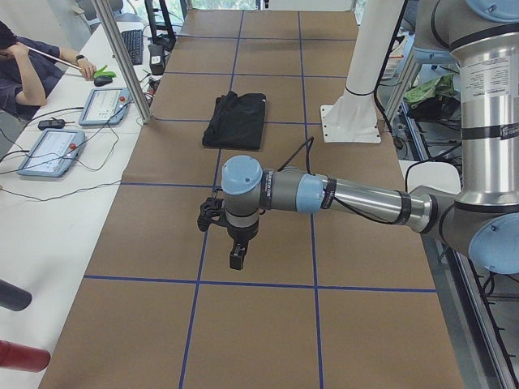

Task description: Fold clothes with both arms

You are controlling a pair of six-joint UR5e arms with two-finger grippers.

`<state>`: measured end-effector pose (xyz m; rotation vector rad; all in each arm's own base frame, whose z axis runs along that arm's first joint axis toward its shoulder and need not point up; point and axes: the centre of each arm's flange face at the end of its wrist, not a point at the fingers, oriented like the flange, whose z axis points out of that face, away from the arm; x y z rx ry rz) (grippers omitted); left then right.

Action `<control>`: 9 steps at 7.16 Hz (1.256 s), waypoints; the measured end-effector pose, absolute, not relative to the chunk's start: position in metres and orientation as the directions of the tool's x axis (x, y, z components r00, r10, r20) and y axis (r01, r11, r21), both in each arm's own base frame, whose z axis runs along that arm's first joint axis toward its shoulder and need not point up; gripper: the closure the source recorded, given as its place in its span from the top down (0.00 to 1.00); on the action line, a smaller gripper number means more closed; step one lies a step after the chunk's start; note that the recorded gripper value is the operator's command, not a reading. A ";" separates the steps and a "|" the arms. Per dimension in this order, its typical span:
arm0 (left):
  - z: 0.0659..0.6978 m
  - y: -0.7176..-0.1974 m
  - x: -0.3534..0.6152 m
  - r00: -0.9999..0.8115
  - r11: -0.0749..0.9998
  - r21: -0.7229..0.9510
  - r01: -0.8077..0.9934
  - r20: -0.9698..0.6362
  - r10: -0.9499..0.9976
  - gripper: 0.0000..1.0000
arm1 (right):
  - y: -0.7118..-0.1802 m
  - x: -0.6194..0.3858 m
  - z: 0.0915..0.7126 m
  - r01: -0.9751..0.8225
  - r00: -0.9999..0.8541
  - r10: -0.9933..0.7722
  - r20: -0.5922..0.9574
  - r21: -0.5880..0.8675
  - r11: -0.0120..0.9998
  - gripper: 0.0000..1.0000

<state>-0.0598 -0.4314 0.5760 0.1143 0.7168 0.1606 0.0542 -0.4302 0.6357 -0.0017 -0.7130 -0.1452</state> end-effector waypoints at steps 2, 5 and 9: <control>0.577 -0.429 -0.059 0.738 0.981 0.157 -0.112 -0.648 0.188 1.00 | -0.430 0.054 0.633 0.133 0.747 -0.135 0.651 0.053 0.990 1.00; 0.580 -0.429 -0.057 0.737 0.982 0.152 -0.115 -0.650 0.187 1.00 | -0.431 0.054 0.632 0.133 0.747 -0.138 0.650 0.058 0.989 1.00; 0.584 -0.428 -0.058 0.738 0.983 0.143 -0.116 -0.650 0.182 1.00 | -0.431 0.055 0.628 0.133 0.747 -0.143 0.649 0.065 0.989 1.00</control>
